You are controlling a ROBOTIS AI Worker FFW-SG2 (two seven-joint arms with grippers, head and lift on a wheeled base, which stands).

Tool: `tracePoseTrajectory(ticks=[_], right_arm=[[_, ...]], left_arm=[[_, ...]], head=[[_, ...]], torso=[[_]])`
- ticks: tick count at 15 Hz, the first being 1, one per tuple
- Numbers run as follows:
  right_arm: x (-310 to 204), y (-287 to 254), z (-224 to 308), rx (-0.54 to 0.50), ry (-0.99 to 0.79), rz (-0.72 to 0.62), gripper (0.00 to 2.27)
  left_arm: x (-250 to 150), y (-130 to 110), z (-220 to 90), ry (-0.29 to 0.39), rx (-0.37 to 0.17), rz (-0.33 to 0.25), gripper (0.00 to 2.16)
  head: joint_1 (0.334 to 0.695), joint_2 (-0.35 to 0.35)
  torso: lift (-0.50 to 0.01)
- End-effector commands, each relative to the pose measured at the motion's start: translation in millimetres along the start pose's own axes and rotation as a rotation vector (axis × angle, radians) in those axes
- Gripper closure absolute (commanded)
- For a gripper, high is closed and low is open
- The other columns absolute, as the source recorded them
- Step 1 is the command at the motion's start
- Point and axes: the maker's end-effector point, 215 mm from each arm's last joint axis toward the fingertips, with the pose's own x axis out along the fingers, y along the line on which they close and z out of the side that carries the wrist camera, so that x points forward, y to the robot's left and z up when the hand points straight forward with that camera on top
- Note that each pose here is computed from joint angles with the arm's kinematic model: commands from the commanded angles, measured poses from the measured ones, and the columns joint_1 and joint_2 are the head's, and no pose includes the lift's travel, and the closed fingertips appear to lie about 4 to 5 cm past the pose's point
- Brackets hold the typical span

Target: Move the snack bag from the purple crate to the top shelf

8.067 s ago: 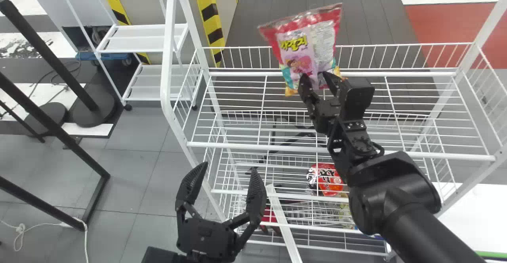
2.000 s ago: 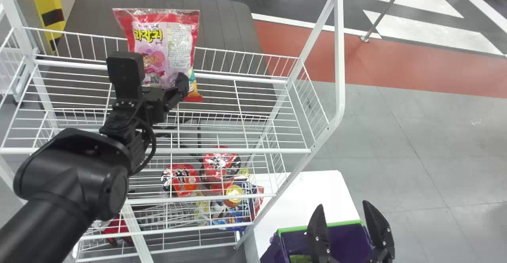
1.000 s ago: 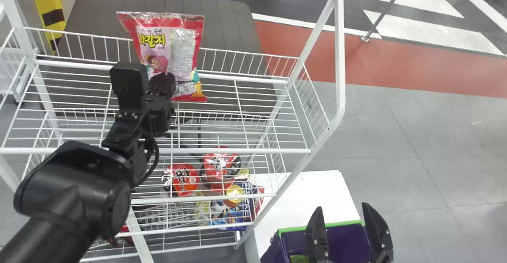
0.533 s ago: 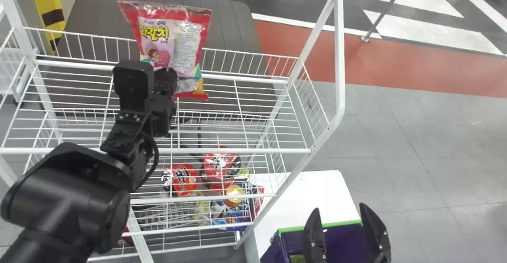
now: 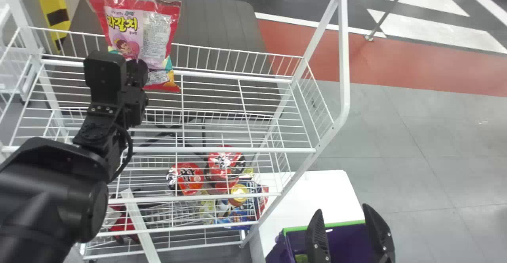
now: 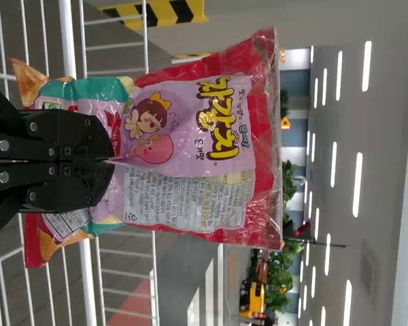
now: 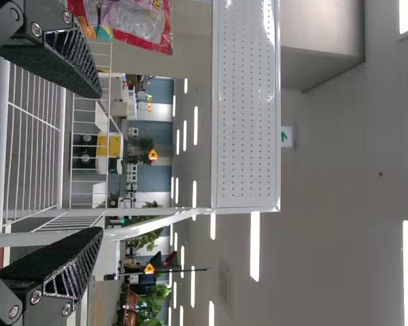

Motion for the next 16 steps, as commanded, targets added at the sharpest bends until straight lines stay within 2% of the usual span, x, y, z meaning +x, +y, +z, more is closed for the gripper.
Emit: tracePoseTrajectory(ticks=[1,3,6,12,15,16], right_arm=[[-1.7,3.8,1.3,0.003,0.0,0.008,0.12],[-2.5,5.8,2.9,0.002,-0.005,0.013,0.12],[-3.8,7.2,2.6,0.0,-0.001,0.017,0.12],[-4.1,11.8,1.8,-0.001,0.003,0.028,0.12],[-4.6,12.3,1.2,-0.001,0.005,0.028,0.12],[-4.6,12.8,1.2,-0.002,0.005,0.03,0.12]], left_arm=[[3.7,35.5,-1.3,-0.002,0.005,0.05,1.32],[5.0,55.3,-1.8,-0.016,0.014,0.068,1.32],[5.7,68.0,-0.1,-0.038,0.012,0.078,1.32],[8.7,93.3,2.0,-0.092,0.017,0.084,1.32],[11.9,95.6,-4.5,-0.092,0.036,0.086,1.32],[11.2,103.9,-9.2,-0.088,0.04,0.099,1.32]], head=[[0.695,-0.295],[0.695,-0.249],[0.695,-0.211],[0.695,-0.165],[0.695,-0.151],[0.695,-0.148]], torso=[[-0.001],[-0.001],[-0.001],[-0.001],[-0.001],[-0.001]])
